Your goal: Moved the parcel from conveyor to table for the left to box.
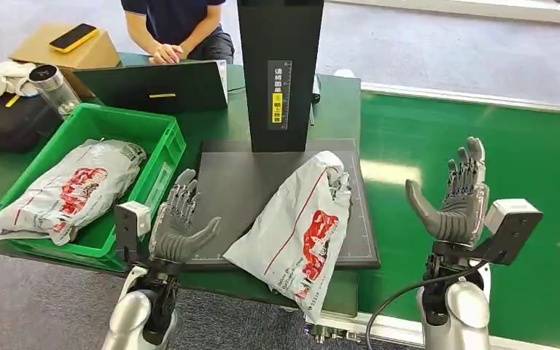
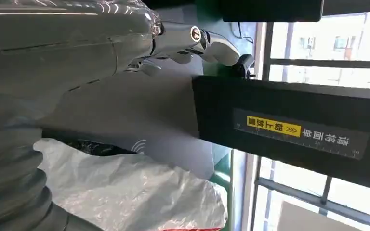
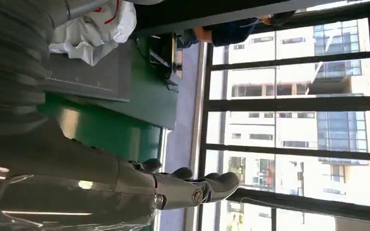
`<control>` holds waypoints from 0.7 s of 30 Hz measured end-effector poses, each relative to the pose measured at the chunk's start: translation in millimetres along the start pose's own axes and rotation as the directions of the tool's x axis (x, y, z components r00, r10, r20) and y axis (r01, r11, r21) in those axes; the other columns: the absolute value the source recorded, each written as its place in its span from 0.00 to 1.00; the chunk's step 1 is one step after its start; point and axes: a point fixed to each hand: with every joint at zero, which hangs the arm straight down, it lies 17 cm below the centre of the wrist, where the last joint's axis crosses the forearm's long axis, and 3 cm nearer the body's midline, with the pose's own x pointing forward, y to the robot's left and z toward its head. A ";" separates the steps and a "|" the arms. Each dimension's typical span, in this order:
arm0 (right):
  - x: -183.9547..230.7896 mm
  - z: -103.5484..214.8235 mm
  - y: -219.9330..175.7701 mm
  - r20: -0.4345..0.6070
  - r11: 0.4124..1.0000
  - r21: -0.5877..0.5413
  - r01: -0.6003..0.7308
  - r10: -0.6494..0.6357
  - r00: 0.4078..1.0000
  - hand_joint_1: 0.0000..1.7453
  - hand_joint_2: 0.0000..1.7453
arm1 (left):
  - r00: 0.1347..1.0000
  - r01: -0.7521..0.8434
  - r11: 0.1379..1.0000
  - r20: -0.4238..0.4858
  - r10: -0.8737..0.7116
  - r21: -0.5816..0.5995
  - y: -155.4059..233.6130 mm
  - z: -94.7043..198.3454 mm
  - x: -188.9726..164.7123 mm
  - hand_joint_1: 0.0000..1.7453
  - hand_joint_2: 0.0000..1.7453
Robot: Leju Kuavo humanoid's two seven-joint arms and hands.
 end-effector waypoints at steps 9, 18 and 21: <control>20.6 6.6 -8.9 0.059 0.998 -0.028 -0.053 0.054 0.997 0.00 1.00 | 1.000 0.017 0.998 0.003 -0.017 -0.060 -15.0 2.7 1.4 0.00 1.00; 16.4 27.5 -41.0 0.000 0.989 -0.099 -0.112 0.113 0.994 0.00 1.00 | 0.978 0.200 0.913 0.011 -0.210 -0.354 -108.3 20.0 -12.1 0.00 1.00; 15.3 34.4 -58.7 -0.019 0.982 -0.138 -0.132 0.130 0.991 0.00 1.00 | 0.965 0.244 0.848 0.033 -0.259 -0.471 -146.9 32.1 -21.4 0.00 1.00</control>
